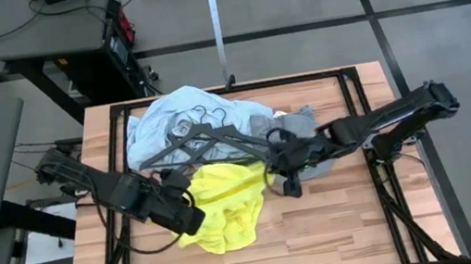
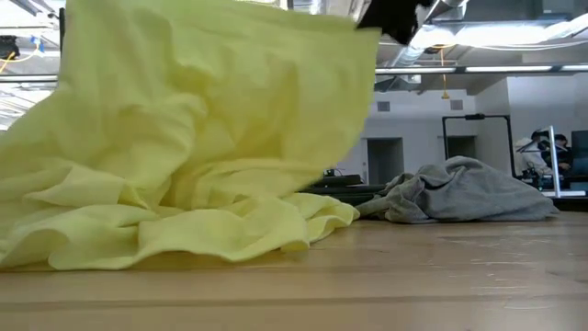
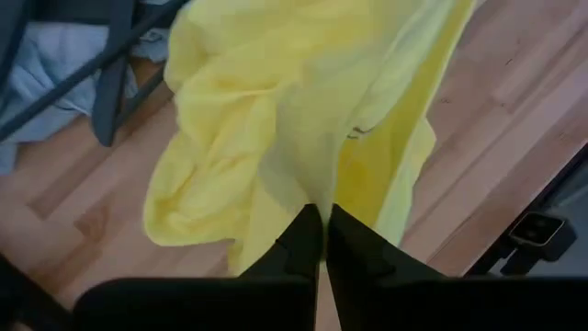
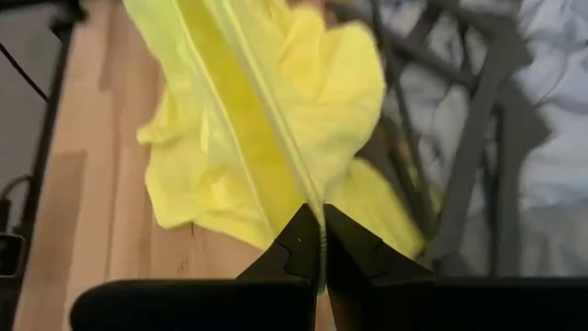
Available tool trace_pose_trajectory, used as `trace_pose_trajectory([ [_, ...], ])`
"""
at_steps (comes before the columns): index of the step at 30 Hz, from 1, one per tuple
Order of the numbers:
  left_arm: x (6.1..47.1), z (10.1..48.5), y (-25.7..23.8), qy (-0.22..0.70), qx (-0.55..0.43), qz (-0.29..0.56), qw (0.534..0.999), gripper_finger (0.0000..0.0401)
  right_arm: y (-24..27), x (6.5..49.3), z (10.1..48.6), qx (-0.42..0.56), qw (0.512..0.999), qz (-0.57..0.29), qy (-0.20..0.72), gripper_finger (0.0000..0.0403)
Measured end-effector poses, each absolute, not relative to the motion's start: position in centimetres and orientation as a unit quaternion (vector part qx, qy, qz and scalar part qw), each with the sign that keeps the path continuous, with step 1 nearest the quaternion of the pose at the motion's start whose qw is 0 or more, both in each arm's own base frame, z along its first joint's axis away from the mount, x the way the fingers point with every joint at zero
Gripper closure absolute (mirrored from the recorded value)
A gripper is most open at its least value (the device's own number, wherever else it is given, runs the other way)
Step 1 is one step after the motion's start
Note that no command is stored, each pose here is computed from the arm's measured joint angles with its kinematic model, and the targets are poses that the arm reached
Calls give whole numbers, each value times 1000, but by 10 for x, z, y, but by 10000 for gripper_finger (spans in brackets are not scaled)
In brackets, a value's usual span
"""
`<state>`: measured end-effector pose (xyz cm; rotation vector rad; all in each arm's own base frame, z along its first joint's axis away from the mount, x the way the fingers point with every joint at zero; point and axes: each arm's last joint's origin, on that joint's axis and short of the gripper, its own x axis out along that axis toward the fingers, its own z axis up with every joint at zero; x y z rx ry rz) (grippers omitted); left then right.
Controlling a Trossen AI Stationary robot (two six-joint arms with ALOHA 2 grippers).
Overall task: Hang clothes
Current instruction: Hang the yellow shirt on the rack
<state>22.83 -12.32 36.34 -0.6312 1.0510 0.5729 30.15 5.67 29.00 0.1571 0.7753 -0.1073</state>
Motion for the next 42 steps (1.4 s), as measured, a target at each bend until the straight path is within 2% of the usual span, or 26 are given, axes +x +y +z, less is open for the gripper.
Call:
trace_pose_trajectory([
  [5, 228, 347, -123, 503, -271, 275, 773, 401, 54, 319, 265, 106, 907, -63, 403, 402],
  [8, 224, 330, -127, 519, -264, 288, 760, 401, 39, 321, 265, 141, 900, -36, 410, 386],
  [12, 214, 308, -132, 539, -255, 295, 746, 401, 14, 319, 277, 166, 907, -20, 387, 336],
  [17, 199, 285, -125, 556, -277, 264, 738, 401, -32, 322, 280, 178, 917, -70, 351, 261],
  [23, 170, 274, -105, 548, -306, 257, 734, 401, -100, 340, 241, 210, 904, -113, 354, 197],
  [27, 157, 279, -96, 530, -327, 244, 743, 401, -130, 351, 201, 266, 885, -104, 369, 187],
  [31, 152, 285, -92, 510, -338, 235, 755, 401, -139, 362, 170, 324, 867, -66, 374, 186],
  [36, 152, 287, -91, 504, -330, 229, 765, 401, -136, 371, 152, 353, 857, -48, 373, 186],
  [42, 152, 287, -90, 507, -311, 220, 773, 401, -127, 377, 151, 352, 860, -12, 369, 186],
])
